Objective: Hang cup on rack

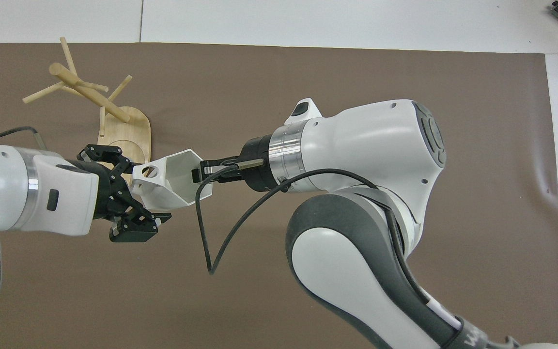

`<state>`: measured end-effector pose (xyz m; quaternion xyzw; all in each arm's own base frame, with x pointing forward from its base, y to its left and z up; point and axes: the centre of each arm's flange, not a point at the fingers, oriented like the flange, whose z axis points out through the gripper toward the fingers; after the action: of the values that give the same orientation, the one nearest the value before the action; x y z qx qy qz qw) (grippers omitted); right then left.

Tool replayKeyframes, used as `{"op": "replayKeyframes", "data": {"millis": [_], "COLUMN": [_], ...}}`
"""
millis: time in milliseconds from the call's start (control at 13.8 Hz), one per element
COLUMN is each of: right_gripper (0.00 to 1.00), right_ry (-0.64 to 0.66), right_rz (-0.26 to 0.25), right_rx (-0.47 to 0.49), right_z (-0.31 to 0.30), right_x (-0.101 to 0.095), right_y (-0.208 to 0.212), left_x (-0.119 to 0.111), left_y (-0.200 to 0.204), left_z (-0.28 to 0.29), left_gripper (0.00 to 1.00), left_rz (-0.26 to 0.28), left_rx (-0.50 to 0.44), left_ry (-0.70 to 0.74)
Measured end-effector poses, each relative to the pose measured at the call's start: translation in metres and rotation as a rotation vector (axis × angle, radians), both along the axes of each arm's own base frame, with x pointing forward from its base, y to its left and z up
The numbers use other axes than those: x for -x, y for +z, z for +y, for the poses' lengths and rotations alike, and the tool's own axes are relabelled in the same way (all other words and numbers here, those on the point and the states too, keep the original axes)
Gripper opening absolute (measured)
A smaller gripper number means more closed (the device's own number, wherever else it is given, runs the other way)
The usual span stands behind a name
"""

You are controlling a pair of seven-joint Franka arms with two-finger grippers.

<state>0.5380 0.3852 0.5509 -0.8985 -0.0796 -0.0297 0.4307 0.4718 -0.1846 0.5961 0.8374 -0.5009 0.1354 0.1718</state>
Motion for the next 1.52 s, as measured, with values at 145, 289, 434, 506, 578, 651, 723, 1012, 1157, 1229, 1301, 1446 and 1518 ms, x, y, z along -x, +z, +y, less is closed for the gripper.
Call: {"op": "replayKeyframes", "data": {"millis": [145, 289, 434, 506, 578, 651, 723, 1012, 1157, 1229, 1301, 1446, 1518], "right_gripper": [0.09, 0.09, 0.09, 0.09, 0.09, 0.09, 0.09, 0.09, 0.09, 0.09, 0.09, 0.09, 0.09], "right_ry": [0.000, -0.004, -0.005, -0.005, -0.006, -0.007, -0.008, -0.023, -0.026, -0.027, -0.026, -0.025, -0.023], "right_rz": [0.002, 0.004, 0.006, 0.007, 0.007, 0.007, 0.006, 0.027, 0.039, 0.044, 0.047, 0.049, 0.051], "right_rx": [0.001, 0.003, 0.003, 0.003, 0.003, 0.003, 0.003, 0.002, 0.000, -0.003, -0.007, -0.009, -0.011], "right_z": [0.000, -0.002, -0.003, -0.003, -0.003, -0.004, -0.004, -0.003, 0.000, 0.001, 0.002, 0.003, 0.004], "right_x": [-0.001, -0.003, -0.004, -0.004, -0.004, -0.005, -0.005, -0.004, -0.002, -0.001, 0.000, 0.001, 0.002], "right_y": [-0.001, -0.003, -0.005, -0.005, -0.005, -0.005, -0.005, -0.004, -0.004, -0.004, -0.003, -0.003, -0.002], "left_x": [-0.001, -0.001, 0.000, 0.000, 0.000, 0.001, 0.001, 0.004, 0.005, 0.006, 0.007, 0.011, 0.014], "left_y": [-0.001, -0.002, -0.002, -0.002, -0.002, -0.002, -0.001, -0.001, 0.001, 0.003, 0.004, 0.012, 0.016], "left_z": [-0.004, -0.007, -0.009, -0.009, -0.010, -0.011, -0.012, -0.013, -0.011, -0.009, -0.008, -0.005, -0.003], "left_gripper": [1.00, 1.00, 1.00, 1.00, 1.00, 1.00, 0.99, 1.00, 1.00, 1.00, 1.00, 1.00, 1.00], "left_rz": [-0.017, -0.026, -0.025, -0.024, -0.023, -0.023, -0.022, -0.005, 0.005, 0.011, 0.014, 0.013, 0.011], "left_rx": [0.003, 0.005, 0.005, 0.005, 0.005, 0.005, 0.005, 0.002, 0.001, 0.000, 0.000, 0.002, 0.004], "left_ry": [0.010, 0.019, 0.023, 0.025, 0.026, 0.026, 0.028, 0.026, 0.023, 0.022, 0.021, 0.017, 0.016]}}
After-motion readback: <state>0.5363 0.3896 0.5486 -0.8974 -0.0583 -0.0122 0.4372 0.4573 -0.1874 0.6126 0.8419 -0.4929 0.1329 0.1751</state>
